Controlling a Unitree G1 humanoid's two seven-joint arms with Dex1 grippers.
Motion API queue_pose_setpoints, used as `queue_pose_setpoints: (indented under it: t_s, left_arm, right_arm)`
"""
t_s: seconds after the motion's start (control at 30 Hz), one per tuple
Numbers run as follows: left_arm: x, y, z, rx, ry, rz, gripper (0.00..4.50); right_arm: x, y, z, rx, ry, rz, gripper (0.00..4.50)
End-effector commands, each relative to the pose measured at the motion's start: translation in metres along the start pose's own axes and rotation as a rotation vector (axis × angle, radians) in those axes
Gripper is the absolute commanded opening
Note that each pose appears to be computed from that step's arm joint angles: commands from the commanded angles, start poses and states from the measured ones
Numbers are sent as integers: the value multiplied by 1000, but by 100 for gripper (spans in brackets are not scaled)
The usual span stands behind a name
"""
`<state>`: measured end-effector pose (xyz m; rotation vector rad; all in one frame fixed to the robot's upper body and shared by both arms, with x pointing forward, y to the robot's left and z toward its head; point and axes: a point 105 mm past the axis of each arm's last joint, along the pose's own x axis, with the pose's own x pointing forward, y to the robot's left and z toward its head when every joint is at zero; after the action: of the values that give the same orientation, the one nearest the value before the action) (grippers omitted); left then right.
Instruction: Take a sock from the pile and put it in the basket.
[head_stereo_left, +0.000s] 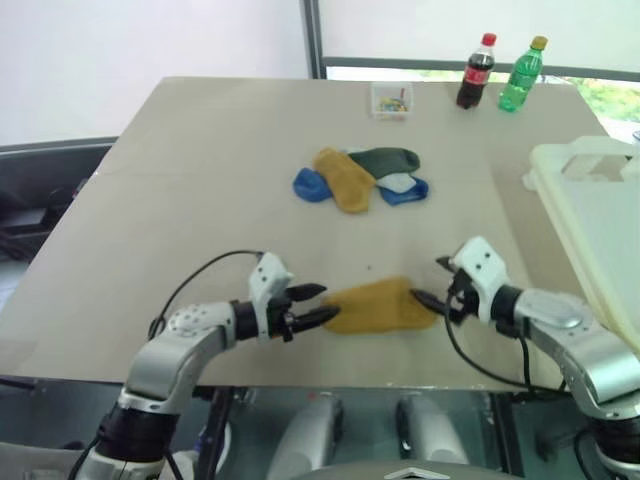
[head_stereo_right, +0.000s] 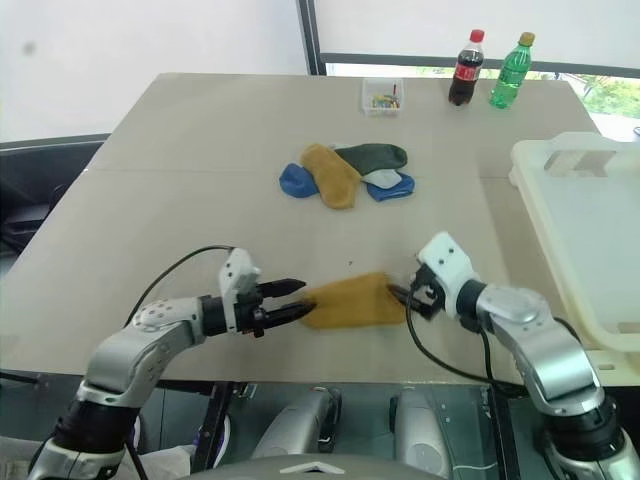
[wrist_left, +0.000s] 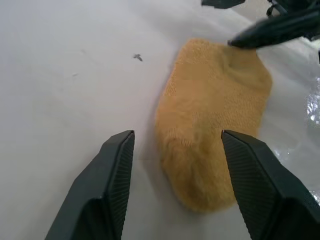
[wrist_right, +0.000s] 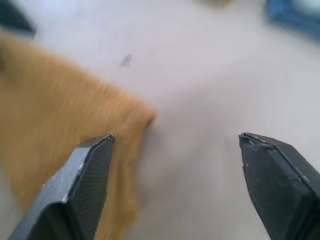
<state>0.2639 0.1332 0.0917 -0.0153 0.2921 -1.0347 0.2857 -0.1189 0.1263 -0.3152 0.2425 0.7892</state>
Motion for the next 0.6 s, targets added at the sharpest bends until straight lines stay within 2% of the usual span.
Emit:
queue_pose_setpoints:
  t_s: [0.03,0.17,0.3,0.47,0.6]
  left_arm:
    - [-14,3,35,68,-176,55,283]
    - [-27,14,56,136,-277,131,283]
    - [-41,26,62,171,-287,216,283]
    - [-58,27,62,180,-288,273,283]
    - [-66,23,62,179,-293,302,283]
  right_arm:
    - [14,-7,32,-78,-94,16,393]
    - [57,-21,45,-224,-98,13,393]
    - [106,-30,57,-262,-124,2,393]
    - [142,-20,66,-275,-154,69,393]
    - [166,-15,60,-246,-134,73,393]
